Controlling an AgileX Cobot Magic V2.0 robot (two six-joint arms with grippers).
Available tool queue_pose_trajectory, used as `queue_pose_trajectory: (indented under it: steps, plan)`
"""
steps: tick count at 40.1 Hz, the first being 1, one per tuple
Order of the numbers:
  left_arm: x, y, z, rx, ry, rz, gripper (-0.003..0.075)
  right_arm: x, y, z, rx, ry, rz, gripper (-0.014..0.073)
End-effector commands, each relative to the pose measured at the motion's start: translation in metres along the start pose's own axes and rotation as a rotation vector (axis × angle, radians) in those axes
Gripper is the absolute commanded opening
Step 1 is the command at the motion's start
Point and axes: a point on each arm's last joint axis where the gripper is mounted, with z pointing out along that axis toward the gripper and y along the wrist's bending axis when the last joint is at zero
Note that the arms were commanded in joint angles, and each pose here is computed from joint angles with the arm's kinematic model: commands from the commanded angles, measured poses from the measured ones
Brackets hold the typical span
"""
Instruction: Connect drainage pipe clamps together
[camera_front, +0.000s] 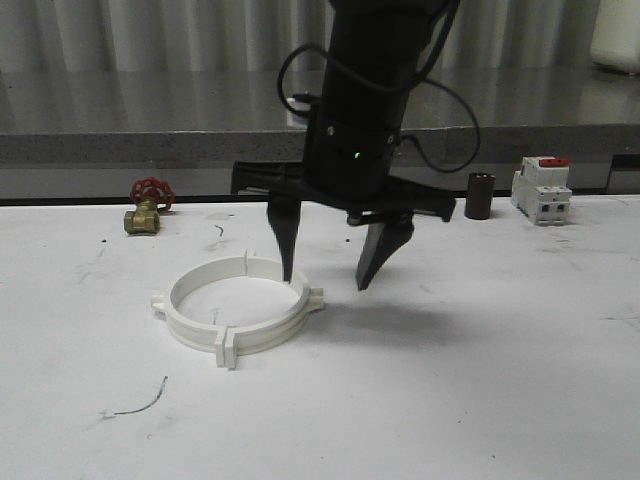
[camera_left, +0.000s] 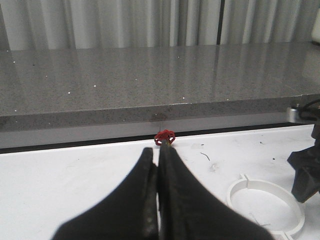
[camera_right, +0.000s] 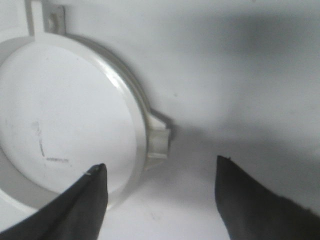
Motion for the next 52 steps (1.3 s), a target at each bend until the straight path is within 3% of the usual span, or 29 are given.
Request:
queue_pose_trajectory:
  steps: [1, 9, 19, 27, 32, 38, 45, 52]
  plan:
    - [-0.016, -0.001, -0.002, 0.014, -0.100, -0.002, -0.0020, 0.002, -0.003, -0.058, -0.036, -0.131, -0.039, 0.0485]
    - [-0.016, -0.001, -0.002, 0.014, -0.100, -0.002, -0.0020, 0.030, -0.031, -0.098, -0.055, -0.232, -0.062, 0.0460]
    - [-0.016, -0.001, -0.002, 0.014, -0.100, -0.002, -0.0020, 0.052, -0.092, -0.141, -0.020, -0.302, -0.023, 0.0185]
    - [-0.016, -0.001, -0.002, 0.014, -0.100, -0.002, -0.0020, 0.072, -0.143, -0.173, 0.039, -0.354, 0.009, 0.0113]
    - [-0.016, -0.001, -0.002, 0.014, -0.100, -0.002, -0.0020, 0.093, -0.159, -0.186, 0.044, -0.382, -0.022, 0.0048]
    - [-0.016, -0.001, -0.002, 0.014, -0.100, -0.002, -0.0020, 0.122, -0.167, -0.189, 0.033, -0.410, -0.091, -0.0118]
    - [-0.016, -0.001, -0.002, 0.014, -0.100, -0.002, -0.0020, 0.157, -0.178, -0.189, 0.031, -0.487, -0.145, -0.0115]
    - [-0.016, -0.001, -0.002, 0.014, -0.100, -0.002, -0.0020, 0.202, -0.198, -0.191, 0.087, -0.675, -0.245, -0.0115]
